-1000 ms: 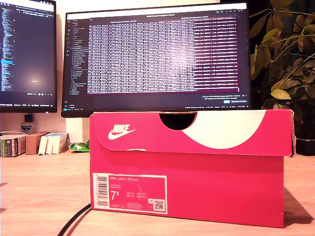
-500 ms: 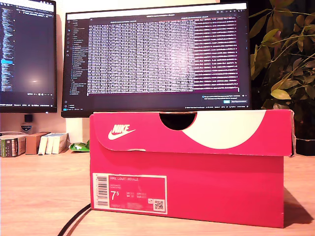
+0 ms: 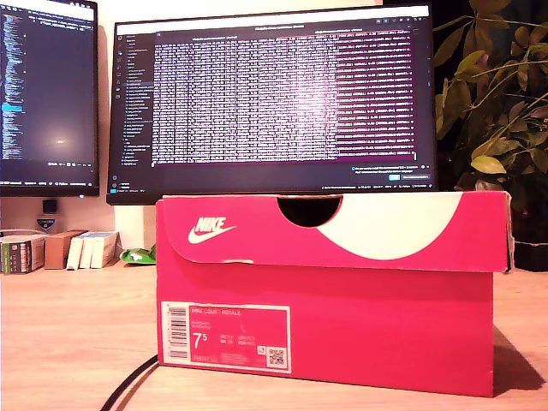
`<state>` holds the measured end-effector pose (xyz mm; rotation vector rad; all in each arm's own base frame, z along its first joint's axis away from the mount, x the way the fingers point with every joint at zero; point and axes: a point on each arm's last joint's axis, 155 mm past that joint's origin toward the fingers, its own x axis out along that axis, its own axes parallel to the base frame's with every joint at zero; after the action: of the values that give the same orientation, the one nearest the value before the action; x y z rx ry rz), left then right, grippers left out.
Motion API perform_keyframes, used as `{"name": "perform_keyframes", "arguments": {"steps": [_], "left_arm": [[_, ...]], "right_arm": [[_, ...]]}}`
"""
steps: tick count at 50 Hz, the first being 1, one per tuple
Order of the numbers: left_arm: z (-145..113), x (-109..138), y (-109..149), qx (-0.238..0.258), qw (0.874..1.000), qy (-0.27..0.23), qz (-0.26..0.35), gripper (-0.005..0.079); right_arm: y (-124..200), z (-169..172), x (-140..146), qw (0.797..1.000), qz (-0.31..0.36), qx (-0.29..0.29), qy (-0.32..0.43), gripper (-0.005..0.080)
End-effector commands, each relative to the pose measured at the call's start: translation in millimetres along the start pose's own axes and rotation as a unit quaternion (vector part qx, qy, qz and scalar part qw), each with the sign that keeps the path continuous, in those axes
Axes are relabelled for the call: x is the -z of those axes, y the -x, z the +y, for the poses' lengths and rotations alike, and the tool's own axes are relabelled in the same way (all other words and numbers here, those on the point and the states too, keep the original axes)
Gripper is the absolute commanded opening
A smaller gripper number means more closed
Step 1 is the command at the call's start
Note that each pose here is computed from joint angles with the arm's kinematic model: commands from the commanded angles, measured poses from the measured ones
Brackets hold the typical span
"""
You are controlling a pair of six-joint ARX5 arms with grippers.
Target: Close the red shoebox by pushing the lid with your left arm and holding the box in place with your right arm
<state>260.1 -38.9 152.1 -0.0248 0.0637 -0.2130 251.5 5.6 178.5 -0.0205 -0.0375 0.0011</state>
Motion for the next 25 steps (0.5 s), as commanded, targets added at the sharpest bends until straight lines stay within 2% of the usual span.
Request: {"name": "perform_keyframes", "arguments": {"steps": [1,14,20,25], "left_arm": [[1,17,0,0.0,1.0,0.001,0.017,-0.0019],[0,56,4,-0.003,0.995,0.027,0.095,-0.0019],[-1,83,11,-0.004,0.988,0.039,0.15,-0.0019],[-1,84,11,-0.004,0.987,0.038,0.153,-0.0018]], "right_arm": [[-1,0,6,1.0,0.004,0.001,-0.01,-0.0012],[5,-1,56,0.994,0.102,0.006,-0.031,-0.0012],[5,-2,55,0.994,0.101,0.008,-0.03,-0.0012],[5,-2,55,0.994,0.101,0.007,-0.031,-0.0012]]}}
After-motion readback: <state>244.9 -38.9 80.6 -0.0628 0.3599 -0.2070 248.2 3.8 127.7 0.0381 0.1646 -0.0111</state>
